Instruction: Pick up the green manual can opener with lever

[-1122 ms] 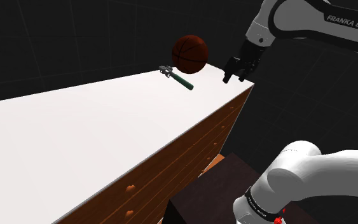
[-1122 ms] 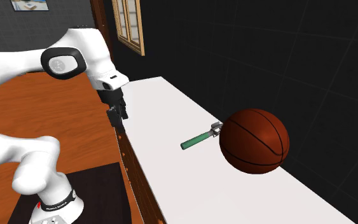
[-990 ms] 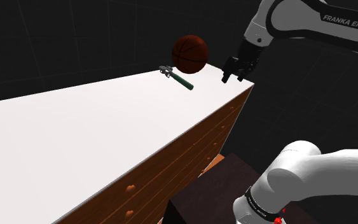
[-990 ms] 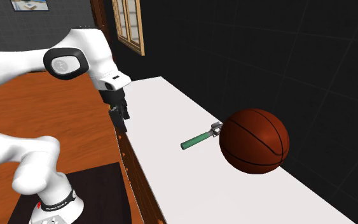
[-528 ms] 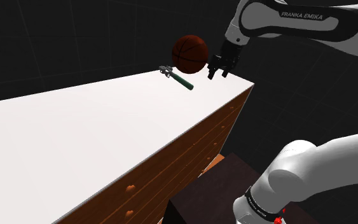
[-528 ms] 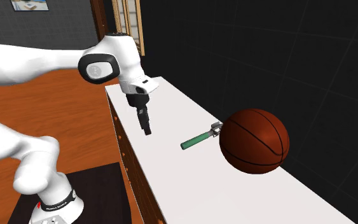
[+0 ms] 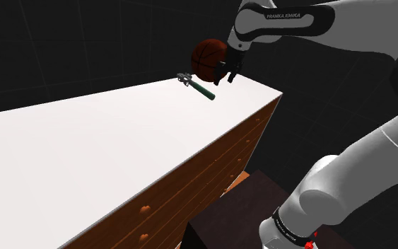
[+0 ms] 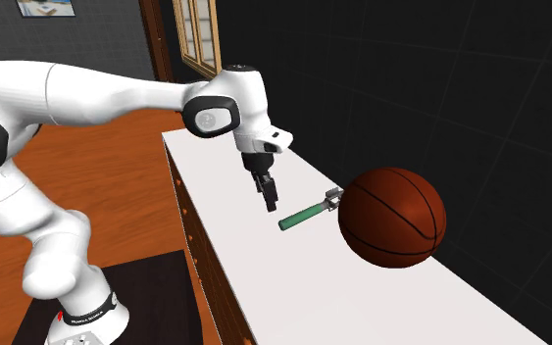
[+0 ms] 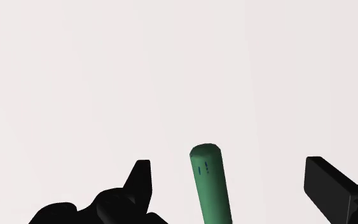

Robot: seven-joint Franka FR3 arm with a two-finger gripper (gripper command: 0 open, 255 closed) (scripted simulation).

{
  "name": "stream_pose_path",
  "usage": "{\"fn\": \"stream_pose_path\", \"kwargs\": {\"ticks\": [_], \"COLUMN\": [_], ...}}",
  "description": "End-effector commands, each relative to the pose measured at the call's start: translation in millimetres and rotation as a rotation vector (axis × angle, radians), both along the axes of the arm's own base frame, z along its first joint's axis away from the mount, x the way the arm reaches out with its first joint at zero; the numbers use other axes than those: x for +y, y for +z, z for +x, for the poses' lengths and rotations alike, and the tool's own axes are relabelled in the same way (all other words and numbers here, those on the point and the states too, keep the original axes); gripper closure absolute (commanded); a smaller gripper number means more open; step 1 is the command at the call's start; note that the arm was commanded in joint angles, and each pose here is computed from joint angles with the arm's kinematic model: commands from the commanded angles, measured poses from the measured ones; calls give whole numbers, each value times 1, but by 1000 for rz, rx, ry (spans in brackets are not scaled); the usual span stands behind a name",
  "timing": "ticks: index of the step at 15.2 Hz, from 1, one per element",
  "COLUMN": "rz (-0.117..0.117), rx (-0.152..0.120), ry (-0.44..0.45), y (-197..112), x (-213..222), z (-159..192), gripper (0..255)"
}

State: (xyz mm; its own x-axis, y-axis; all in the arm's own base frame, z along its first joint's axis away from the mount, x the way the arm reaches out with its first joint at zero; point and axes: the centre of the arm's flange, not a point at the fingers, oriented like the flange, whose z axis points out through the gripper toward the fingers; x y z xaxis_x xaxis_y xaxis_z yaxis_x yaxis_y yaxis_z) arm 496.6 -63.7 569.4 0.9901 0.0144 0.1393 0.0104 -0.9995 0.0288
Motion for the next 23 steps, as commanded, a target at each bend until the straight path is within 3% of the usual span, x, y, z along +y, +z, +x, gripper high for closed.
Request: {"fn": "stream_pose_path", "kwargs": {"ticks": [1,11,21,22,23], "rz": [-1,0,0,0,0], "rx": [6,36,37,37,37], "ry": [28,159,161,162,161], "y": [-6,-45,-86,-86,-86], "x": [0,8,8,8,8], "z": [31,160,163,163,162], "gripper": [0,0,0,255,255]}}
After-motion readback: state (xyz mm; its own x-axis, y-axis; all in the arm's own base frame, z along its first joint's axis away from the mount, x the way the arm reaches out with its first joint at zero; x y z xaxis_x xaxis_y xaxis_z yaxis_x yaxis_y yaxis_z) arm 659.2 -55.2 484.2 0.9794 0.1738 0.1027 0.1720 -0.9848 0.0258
